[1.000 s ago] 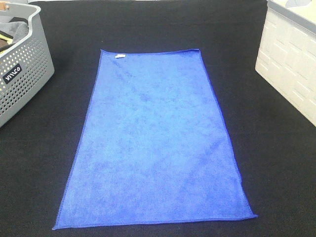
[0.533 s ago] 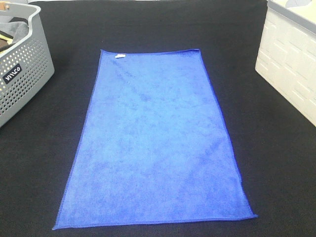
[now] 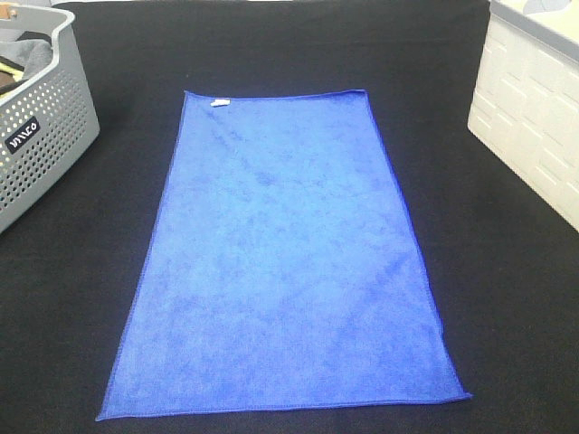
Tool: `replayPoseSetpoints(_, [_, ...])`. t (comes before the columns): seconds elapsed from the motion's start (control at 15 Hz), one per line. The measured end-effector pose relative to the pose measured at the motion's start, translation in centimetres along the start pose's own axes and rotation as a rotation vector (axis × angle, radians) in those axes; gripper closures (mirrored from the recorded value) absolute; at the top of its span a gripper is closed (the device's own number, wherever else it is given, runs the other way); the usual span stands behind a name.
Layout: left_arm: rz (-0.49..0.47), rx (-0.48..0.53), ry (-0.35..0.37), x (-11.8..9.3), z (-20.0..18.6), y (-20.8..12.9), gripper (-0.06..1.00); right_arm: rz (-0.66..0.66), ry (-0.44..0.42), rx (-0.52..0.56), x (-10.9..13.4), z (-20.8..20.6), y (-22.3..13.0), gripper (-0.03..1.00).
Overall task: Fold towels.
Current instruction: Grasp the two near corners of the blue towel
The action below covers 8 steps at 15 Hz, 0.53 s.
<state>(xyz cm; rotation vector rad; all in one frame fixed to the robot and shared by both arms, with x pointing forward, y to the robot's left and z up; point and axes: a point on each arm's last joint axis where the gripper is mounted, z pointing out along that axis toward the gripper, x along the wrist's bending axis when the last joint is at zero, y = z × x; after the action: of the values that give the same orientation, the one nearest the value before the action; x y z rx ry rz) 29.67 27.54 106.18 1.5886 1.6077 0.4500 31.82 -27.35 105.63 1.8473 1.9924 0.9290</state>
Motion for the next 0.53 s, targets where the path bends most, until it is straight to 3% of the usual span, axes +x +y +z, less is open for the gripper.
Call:
replayPoseSetpoints(0.07, [0.0,0.0,0.0,0.0,0.0,0.0,0.2,0.0,0.0,0.0,0.0,0.0,0.0,0.02])
replayPoseSetpoints(0.13, [-0.046,0.088,-0.009,0.2,1.6,0.6,0.2,0.019,0.001,0.061,-0.2,1.0,0.5,0.02])
replayPoseSetpoints(0.33, [-0.11,0.213,0.022,1.1,5.0,1.8,0.2,0.07,-0.006,0.225,-1.0,4.2,1.6,0.02])
replayPoseSetpoints(0.53, [-0.184,0.309,0.013,2.0,9.4,2.7,0.2,0.098,-0.031,0.273,-2.0,7.5,2.9,0.02])
